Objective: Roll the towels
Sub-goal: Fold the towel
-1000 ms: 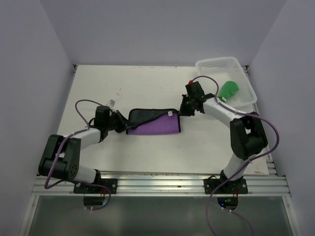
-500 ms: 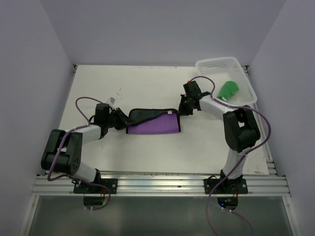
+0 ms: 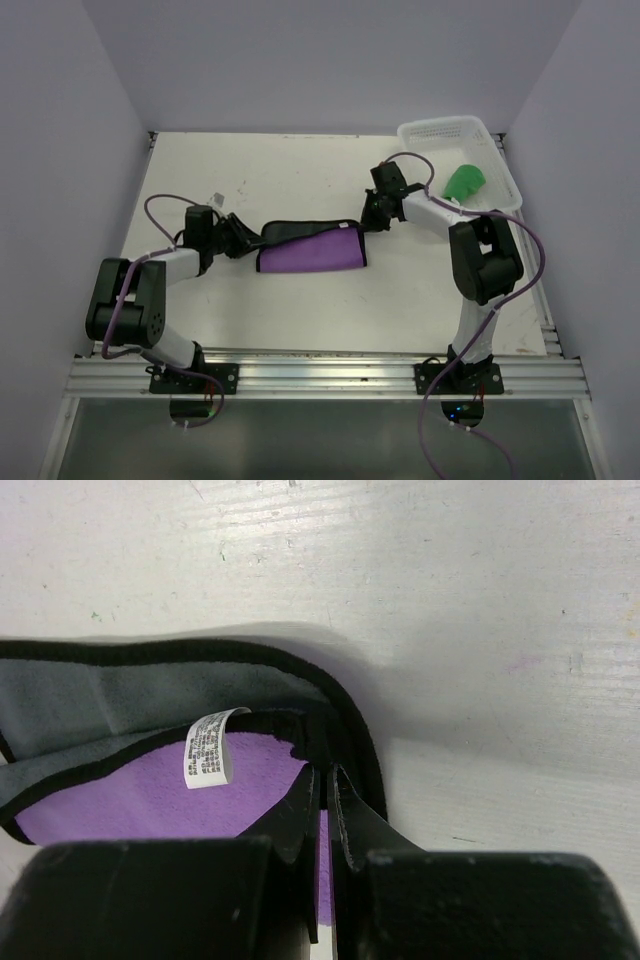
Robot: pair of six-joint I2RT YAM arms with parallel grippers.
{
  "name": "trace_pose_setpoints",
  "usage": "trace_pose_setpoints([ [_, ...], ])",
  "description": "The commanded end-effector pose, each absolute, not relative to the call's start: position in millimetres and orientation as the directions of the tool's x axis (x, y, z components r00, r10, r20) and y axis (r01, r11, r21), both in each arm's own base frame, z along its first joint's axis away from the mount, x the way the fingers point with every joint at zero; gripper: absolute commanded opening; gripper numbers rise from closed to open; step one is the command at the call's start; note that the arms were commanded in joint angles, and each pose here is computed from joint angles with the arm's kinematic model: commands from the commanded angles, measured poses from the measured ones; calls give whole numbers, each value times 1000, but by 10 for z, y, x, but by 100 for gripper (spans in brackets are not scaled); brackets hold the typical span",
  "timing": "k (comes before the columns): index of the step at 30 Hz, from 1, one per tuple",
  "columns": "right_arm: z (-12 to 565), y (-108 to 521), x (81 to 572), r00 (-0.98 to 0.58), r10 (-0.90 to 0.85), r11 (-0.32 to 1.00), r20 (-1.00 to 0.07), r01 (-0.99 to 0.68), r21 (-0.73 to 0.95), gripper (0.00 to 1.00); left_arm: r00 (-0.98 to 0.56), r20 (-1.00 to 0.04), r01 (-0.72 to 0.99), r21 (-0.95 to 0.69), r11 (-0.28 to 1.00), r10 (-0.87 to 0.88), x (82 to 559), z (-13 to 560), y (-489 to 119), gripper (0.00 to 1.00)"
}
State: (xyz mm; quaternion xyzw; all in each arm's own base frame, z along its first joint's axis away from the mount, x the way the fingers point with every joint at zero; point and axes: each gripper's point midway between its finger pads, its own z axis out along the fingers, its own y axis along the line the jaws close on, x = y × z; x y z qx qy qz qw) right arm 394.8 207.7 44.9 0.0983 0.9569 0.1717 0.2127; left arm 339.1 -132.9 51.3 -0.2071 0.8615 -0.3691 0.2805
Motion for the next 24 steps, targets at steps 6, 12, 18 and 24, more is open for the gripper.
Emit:
trace_pose_setpoints([
  [6,739,2081,4084,-862,256,920,-437,78,385,0,-712,-424,-74,-748,660,-560,3615,770,-1174,30],
  [12,784,2073,4092,-860,257,921,-441,80,382,0,-701,-433,-75,-745,663,-566,3628,810,-1107,30],
  [18,766,2074,4130,-861,263,920,-435,89,381,0,-689,-461,-72,-724,686,-559,3622,872,-1051,30],
  [24,677,2074,4130,-867,269,922,-419,107,372,0,-642,-508,-76,-703,707,-574,3746,1063,-811,30],
])
